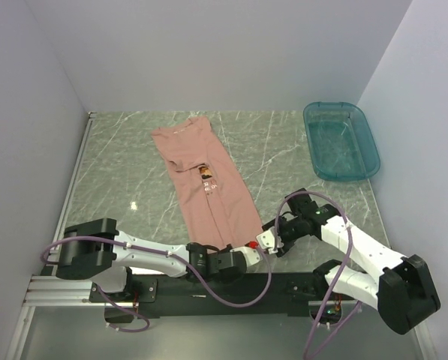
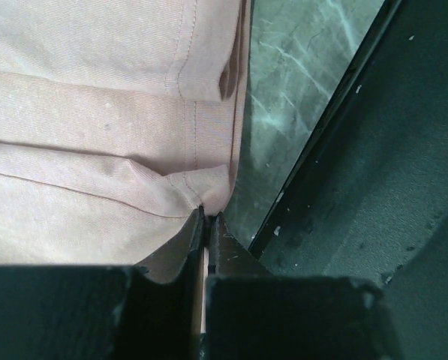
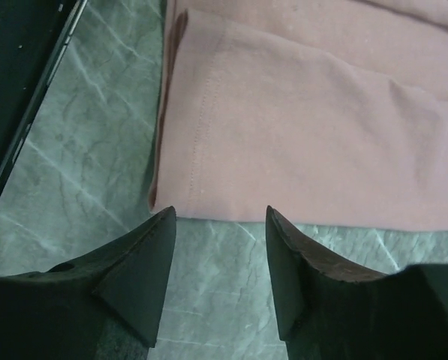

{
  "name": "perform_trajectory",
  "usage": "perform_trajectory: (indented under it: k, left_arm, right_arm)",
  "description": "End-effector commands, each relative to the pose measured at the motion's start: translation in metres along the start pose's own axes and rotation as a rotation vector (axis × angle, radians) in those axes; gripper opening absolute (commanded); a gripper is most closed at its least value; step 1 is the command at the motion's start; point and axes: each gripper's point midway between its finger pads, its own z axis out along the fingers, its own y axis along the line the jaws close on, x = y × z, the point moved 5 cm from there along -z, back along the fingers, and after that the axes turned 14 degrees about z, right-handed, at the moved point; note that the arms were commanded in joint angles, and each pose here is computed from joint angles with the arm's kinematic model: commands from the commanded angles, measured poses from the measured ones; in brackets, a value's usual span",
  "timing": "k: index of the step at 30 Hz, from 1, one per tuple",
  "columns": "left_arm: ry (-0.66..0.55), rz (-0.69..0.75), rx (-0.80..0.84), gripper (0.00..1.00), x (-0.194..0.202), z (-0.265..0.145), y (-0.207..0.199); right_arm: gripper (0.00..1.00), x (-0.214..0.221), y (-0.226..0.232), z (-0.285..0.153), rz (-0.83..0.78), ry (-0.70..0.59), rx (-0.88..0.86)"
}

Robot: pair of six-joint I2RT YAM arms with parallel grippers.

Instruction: Fold and stack the t-shirts

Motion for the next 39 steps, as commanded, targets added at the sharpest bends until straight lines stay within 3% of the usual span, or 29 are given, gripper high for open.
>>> perform_trajectory:
  k: [1,3,11,20,32,37,39]
  left_arm:
    - [-0.113,-0.091,0.022,0.0,-0.022,-0.006,-0.002]
    - [-0.128,-0.121,0.029,0.01,-0.024,-0.006,-0.004]
    - [-0.252,-0.258,0.053,0.01,-0.034,-0.013,-0.008]
    - [-0.294,-0.308,0.046,0.01,-0.025,-0.008,-0.011]
    - [-0.254,-0.343,0.079,0.01,-0.013,0.003,-0.025]
    - [-0.24,-0.355,0.086,0.01,-0.006,0.006,-0.027]
    - [-0.243,-0.365,0.099,0.01,-0.004,0.006,-0.03]
  right_arm:
    - [0.57,-0.007,-0.008,0.003,-0.002,-0.034,0.025]
    - [0.57,-0.02,-0.016,-0.004,0.036,-0.121,0.032]
    - [0.62,-0.021,-0.024,-0.032,0.104,-0.25,0.023]
    - [0.63,-0.013,0.015,-0.002,-0.04,-0.111,-0.092]
    - [0.61,0.004,0.013,0.025,-0.104,0.0,-0.061]
    - [0.56,0.009,0.018,0.031,-0.137,0.052,-0.067]
    - [0.5,0.014,0.02,0.032,-0.149,0.079,-0.064]
